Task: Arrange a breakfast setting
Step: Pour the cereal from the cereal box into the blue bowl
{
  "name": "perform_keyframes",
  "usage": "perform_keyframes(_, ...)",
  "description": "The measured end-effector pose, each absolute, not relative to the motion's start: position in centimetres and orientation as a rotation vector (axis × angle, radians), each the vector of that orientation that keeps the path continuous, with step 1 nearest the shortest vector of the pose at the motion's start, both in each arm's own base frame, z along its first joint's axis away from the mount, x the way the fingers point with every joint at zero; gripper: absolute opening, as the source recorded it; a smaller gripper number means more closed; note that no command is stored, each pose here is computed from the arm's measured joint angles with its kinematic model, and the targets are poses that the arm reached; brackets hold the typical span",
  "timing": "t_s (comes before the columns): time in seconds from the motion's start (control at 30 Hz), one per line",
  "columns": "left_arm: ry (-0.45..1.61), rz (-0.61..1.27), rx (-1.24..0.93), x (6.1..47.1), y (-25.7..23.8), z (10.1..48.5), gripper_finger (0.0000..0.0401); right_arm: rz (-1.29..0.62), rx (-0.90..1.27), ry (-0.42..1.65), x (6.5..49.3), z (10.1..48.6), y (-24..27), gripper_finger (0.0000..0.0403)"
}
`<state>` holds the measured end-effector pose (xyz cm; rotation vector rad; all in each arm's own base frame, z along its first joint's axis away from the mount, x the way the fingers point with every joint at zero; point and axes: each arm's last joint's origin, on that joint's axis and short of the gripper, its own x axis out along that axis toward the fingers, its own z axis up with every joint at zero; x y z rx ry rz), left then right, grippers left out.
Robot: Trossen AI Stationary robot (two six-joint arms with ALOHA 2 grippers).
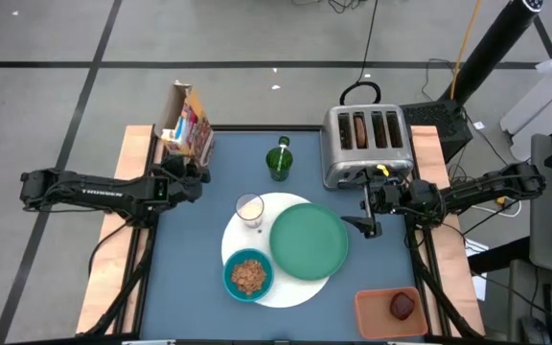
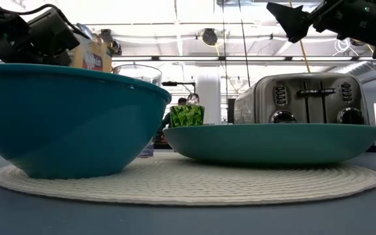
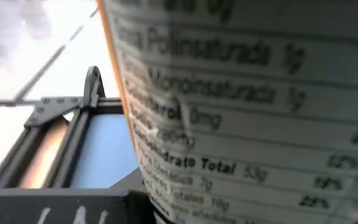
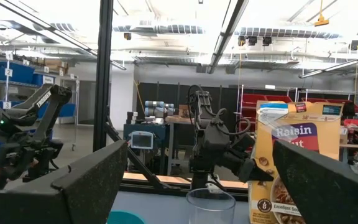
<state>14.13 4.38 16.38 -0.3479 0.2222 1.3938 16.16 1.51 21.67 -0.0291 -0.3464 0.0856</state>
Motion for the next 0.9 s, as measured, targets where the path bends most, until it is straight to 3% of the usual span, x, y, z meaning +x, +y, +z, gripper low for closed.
perform_keyframes(0.73,0.217,1.386,-0.363,14.20,4.37,16.40,0.0123,0.085,-0.029,-0.347,16.16,21.67,1.51,0.0393)
perform_keyframes(0.9,0.215,1.384,-0.370,14.21,4.36,16.40,0.0153,0.085,-0.029,-0.346,16.16,21.67,1.51,0.0393)
